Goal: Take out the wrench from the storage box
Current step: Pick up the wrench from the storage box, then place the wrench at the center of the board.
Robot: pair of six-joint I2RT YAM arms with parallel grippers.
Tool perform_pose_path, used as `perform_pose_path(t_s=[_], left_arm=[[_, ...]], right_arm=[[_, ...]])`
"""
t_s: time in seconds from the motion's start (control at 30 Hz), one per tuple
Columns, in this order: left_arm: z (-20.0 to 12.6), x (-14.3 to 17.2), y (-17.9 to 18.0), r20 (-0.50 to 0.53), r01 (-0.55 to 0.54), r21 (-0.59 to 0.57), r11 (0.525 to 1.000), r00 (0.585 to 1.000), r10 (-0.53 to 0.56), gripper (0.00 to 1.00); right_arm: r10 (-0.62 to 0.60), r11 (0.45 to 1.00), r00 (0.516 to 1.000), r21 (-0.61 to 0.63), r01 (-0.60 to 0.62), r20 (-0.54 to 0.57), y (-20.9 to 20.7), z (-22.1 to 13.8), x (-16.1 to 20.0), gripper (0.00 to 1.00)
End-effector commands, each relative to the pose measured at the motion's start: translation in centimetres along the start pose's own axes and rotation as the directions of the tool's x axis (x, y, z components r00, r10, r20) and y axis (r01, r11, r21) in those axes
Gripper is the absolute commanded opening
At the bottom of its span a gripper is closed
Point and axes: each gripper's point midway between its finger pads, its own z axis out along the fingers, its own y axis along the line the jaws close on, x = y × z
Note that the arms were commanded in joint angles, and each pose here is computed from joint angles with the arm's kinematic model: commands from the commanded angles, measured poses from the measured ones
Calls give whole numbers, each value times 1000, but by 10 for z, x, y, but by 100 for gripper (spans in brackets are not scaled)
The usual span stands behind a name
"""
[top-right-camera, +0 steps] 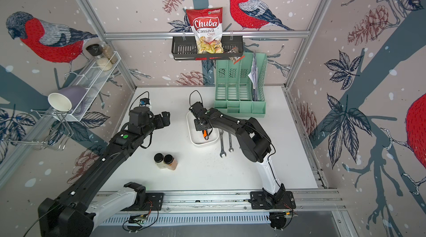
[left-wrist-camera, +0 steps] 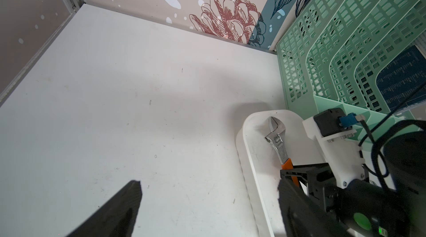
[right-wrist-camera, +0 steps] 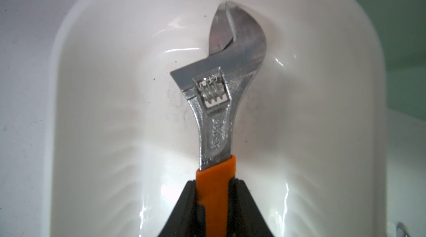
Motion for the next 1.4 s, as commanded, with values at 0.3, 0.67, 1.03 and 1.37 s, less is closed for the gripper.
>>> perform_pose_path(t_s=[0.3,0.67,1.03,1.37], left_arm=[[-9,-28,-19,51,10,69,998,999,-13,96],[-7,-32,-49,42,7,146,989,999,-14,96],[1,-13,-45,13,-22,131,991,1000,21,96],[-3,-9,-49,7,-22,166,986,1000,22,96]], right_arm=[[-4,996,984,-88,20,176,17,-62,-63,0],[107,993,963,22,-116,247,-66,-127,-35,0],[385,854,900,290,-431,204,-241,-134,90,0],[422,741,892,505,-443,163,-325,-125,136,2]])
